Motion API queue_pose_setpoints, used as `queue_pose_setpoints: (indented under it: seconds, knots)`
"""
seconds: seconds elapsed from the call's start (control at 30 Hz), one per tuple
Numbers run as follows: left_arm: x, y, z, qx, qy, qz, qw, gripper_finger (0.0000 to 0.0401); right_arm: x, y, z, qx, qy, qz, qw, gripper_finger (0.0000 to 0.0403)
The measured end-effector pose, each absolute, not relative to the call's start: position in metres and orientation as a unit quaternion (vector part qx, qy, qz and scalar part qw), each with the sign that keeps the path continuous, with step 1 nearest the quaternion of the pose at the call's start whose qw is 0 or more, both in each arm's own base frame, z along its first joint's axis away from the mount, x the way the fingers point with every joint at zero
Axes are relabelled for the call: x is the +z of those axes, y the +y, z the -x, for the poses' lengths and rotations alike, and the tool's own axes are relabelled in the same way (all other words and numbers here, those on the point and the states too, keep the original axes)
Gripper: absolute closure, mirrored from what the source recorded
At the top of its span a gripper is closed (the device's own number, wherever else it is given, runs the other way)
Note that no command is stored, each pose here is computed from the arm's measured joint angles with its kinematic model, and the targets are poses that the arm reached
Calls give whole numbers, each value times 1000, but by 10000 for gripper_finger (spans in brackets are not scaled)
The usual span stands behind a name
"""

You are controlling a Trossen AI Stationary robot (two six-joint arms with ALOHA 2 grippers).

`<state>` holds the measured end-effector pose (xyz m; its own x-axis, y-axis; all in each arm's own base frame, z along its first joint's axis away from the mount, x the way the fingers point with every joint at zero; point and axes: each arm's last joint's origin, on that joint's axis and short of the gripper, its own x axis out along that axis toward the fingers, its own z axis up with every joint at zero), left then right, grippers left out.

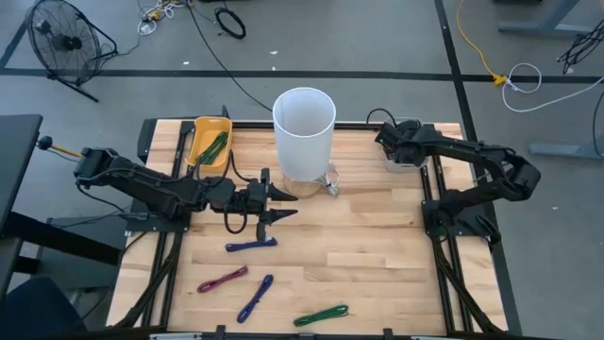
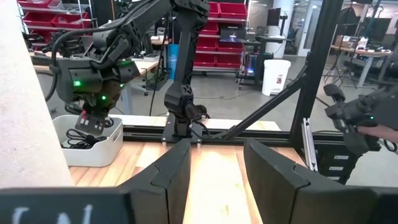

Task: Pick & Place USB Port
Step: Put the black USB cable into the gray bin, then put the green USB cable into the yellow bin

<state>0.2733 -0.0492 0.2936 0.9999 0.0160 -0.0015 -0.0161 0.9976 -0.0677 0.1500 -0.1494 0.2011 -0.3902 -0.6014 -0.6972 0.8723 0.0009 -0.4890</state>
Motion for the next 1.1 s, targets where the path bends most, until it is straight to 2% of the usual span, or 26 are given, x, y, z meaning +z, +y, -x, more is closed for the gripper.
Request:
queue_pose_setpoints:
  seconds: [0.17, 0.53, 0.7, 0.9, 1.1]
  knots:
    - [294, -49, -273, 8, 0, 34, 999, 245, 193, -152, -145, -668, 490, -160, 537, 377]
    - [294, -49, -273, 8, 0, 34, 999, 245, 194, -155, -143, -685, 483, -136, 528, 255]
    - [294, -49, -273, 8, 0, 34, 999, 245, 193, -156, -146, -670, 484, -147, 543, 220]
    - [294, -49, -273, 8, 0, 34, 999, 245, 205, -154, -164, -548, 512, -205, 628, 220]
    - [294, -49, -273, 8, 0, 34, 999, 245, 238, -151, -194, -437, 479, -230, 725, 240]
